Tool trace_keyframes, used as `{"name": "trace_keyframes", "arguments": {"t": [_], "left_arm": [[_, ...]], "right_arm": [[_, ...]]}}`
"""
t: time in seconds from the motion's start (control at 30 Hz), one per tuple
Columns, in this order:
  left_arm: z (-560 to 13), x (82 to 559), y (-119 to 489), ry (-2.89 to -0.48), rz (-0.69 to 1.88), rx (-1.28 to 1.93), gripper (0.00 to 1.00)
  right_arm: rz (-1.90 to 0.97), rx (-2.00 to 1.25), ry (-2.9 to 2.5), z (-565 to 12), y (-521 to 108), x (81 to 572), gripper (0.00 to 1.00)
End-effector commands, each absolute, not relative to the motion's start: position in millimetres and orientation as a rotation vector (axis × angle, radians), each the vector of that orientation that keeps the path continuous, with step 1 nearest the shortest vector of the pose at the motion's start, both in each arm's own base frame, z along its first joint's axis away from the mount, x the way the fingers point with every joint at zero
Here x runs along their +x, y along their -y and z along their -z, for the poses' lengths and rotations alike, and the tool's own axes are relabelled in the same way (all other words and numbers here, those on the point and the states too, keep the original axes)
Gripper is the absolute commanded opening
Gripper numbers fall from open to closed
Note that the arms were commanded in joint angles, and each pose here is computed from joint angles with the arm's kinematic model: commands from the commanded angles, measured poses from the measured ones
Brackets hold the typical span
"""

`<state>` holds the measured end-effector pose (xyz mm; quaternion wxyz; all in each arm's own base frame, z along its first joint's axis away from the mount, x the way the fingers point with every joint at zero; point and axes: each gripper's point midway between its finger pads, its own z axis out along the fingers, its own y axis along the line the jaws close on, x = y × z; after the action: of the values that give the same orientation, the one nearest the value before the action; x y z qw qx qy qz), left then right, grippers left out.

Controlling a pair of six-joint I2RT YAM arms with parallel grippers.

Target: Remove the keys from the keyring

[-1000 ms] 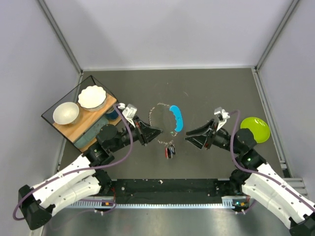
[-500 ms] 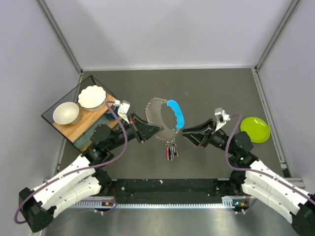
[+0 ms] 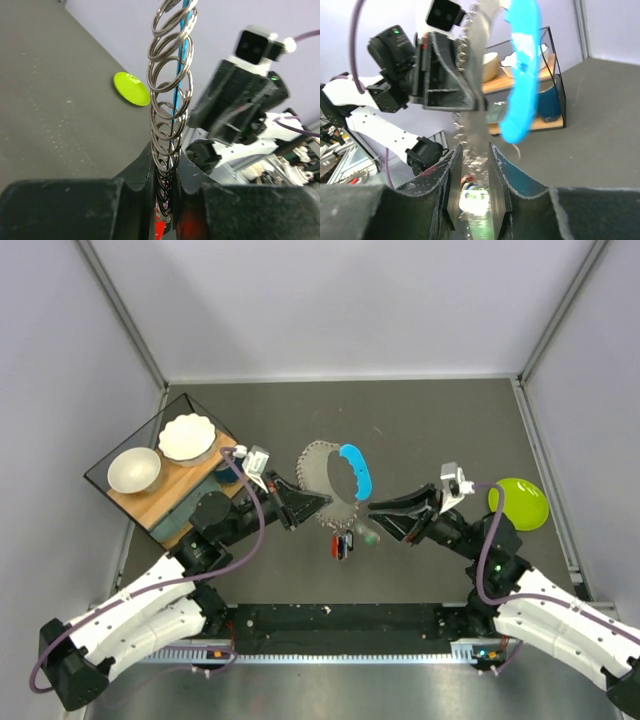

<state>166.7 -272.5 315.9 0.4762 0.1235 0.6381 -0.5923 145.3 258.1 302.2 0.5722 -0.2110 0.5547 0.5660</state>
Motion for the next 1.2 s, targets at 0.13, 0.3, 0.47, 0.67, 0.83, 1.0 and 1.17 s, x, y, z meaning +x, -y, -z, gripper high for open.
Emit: {"name": "trace_keyframes", "arguments": {"t": [0.13,0.3,0.47,0.67,0.83,1.0,1.17], "left_arm": [[-308.3,183.3,268.3,-1.56,1.339,0.291,0.0],[-312.0,178.8,265.4,-1.537,1.319,0.332,0.0],[-320.3,173.2,260.7,-1.508,1.319,0.346,0.0],[-334.0,168.2,258.0,-1.481,1.319,0.371,0.0],[-355.6,162.4,256.7,-1.44,1.356,0.368,0.0],[-367.9,161.1,254.4,-1.431,1.36,0.355,0.0],[-377.6,158.6,252.6,-1.406,1.368,0.355,0.0]], "right_arm": [[-1.319,-0.507,-1.31,-289.8,-263.1,145.4,0.27],[-1.322,-0.489,-1.329,-288.8,-264.3,148.5,0.27],[-1.276,-0.523,-1.386,-275.6,-264.5,150.2,0.33],[-1.247,-0.574,-1.368,-276.9,-262.5,146.4,0.37],[-1.188,-0.597,-1.323,-281.5,-268.5,141.2,0.36],[-1.048,-0.662,-1.349,-275.4,-284.3,140.1,0.37],[-1.103,-0.657,-1.288,-296.2,-298.6,131.4,0.37]]}}
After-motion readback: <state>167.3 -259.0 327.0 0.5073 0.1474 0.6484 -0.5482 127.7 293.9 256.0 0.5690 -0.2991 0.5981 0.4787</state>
